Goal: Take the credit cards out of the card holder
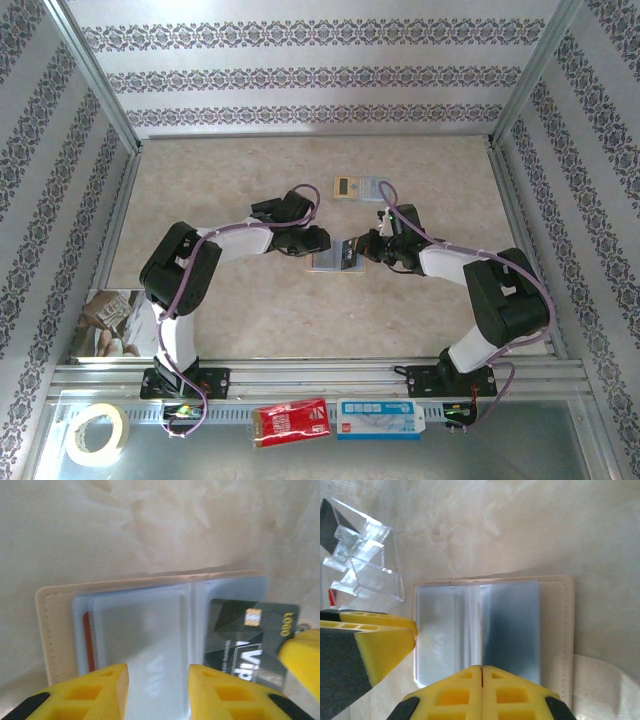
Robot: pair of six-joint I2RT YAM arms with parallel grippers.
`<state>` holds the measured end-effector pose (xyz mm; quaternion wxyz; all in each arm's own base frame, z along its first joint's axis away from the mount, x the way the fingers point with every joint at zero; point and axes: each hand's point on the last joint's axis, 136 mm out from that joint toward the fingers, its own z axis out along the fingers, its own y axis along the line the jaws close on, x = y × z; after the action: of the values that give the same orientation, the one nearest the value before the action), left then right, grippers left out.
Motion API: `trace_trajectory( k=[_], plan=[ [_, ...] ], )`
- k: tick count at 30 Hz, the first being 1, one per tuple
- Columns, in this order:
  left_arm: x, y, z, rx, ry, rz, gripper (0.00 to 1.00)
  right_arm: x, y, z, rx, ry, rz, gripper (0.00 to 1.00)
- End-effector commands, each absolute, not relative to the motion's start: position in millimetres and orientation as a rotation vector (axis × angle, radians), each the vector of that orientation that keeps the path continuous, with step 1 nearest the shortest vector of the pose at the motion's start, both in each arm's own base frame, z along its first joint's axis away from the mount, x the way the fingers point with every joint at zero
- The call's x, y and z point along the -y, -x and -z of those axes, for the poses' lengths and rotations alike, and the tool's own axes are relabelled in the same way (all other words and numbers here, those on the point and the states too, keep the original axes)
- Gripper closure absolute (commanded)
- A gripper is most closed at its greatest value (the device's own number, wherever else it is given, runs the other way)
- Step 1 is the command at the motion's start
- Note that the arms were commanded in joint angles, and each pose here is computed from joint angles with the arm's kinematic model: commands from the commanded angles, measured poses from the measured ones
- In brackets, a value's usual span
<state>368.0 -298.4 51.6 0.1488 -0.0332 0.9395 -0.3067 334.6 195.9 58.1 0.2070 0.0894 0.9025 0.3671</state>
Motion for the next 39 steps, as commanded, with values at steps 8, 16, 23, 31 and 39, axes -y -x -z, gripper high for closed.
trace_trajectory(
  k=[8, 16, 23, 31, 39],
  plan=[
    [307, -380, -125, -2.411, 0.216, 1.288, 0.48, -196, -339, -133, -2.2, -0.262, -1.308, 1.0],
    [323, -372, -197, -2.117, 0.091, 1.592, 0.33, -199, -340, -182, -2.013, -0.289, -1.493, 1.0],
    [324, -365, -214, -2.091, 0.071, 1.648, 0.41, -205, -348, -214, -1.902, -0.286, -1.637, 1.0],
    [323, -360, -219, -2.069, 0.065, 1.675, 0.56, -209, -354, -224, -1.836, -0.301, -1.74, 1.0],
    [317, -361, -219, -2.079, 0.077, 1.634, 0.93, -204, -355, -212, -1.852, -0.339, -1.717, 1.0]
  ],
)
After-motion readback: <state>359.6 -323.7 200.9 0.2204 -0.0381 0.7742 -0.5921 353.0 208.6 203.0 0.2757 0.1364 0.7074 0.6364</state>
